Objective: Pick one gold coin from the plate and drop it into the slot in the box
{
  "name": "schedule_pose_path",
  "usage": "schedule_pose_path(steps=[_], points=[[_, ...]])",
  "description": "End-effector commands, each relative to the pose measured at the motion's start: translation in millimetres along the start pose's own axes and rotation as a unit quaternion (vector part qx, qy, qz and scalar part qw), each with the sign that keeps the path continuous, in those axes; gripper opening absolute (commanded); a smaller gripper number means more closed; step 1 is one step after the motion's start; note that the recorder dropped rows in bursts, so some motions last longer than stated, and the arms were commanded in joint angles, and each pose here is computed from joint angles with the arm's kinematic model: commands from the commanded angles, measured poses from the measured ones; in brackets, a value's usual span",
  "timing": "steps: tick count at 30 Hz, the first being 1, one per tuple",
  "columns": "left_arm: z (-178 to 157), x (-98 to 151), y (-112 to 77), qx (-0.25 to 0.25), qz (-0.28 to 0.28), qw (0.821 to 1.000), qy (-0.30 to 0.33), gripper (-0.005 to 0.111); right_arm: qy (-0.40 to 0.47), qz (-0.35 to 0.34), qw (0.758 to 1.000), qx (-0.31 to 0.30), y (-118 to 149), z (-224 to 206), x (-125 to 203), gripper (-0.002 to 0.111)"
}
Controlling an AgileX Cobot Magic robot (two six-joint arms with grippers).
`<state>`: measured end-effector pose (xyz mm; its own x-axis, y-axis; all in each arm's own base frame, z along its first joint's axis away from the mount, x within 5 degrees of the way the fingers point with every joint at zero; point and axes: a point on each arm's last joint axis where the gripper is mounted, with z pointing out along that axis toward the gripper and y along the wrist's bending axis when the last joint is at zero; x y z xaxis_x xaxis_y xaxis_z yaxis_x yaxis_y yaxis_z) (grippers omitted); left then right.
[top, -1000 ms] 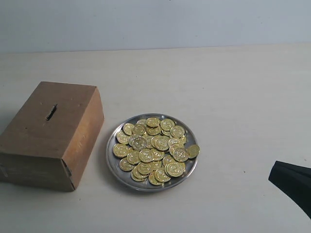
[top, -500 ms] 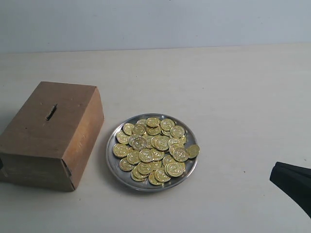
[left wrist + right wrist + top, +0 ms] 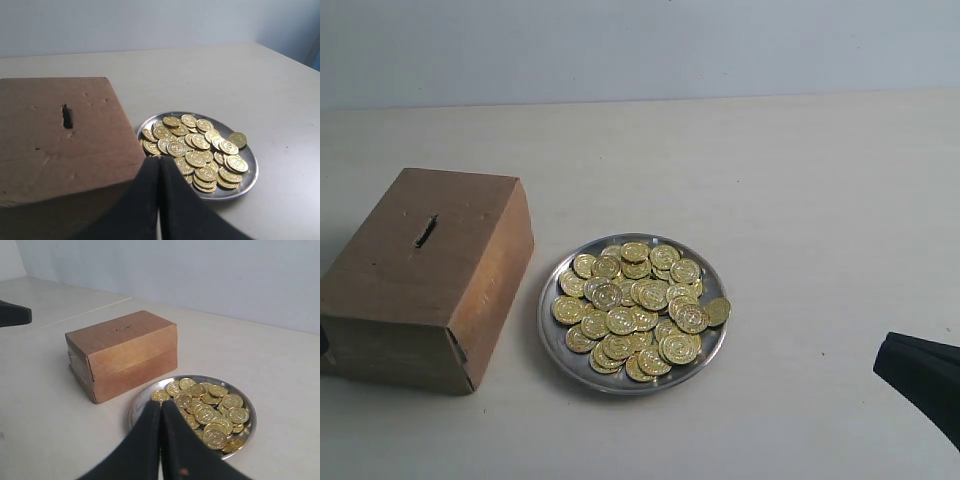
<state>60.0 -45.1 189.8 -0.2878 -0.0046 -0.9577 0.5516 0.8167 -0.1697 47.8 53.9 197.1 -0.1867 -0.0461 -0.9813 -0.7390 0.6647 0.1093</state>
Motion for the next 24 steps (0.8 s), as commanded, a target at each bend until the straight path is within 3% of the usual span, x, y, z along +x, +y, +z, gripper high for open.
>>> schedule_pose_path(steps=[1, 4, 6, 10, 17, 24], points=[[0, 0, -0.9, 0.005, 0.002, 1.000, 0.000, 0.000, -0.005, 0.004, 1.000, -0.002, 0, 0, 0, 0.000], [0, 0, -0.9, 0.005, 0.002, 1.000, 0.000, 0.000, -0.007, 0.003, 1.000, 0.001, 0, -1, 0, 0.000], [0, 0, -0.9, 0.005, 0.002, 1.000, 0.000, 0.000, -0.009, -0.055, 0.998, 0.043, -7, -3, 0, 0.000], [0, 0, -0.9, 0.005, 0.002, 1.000, 0.000, 0.000, -0.034, -0.002, 0.991, 0.127, -18, -8, -2, 0.000], [0, 0, -0.9, 0.005, 0.002, 1.000, 0.000, 0.000, -0.070, 0.072, 0.942, 0.321, -40, -25, -1, 0.000], [0, 0, -0.9, 0.005, 0.002, 1.000, 0.000, 0.000, -0.125, 0.105, 0.893, 0.420, -46, -39, -3, 0.000]])
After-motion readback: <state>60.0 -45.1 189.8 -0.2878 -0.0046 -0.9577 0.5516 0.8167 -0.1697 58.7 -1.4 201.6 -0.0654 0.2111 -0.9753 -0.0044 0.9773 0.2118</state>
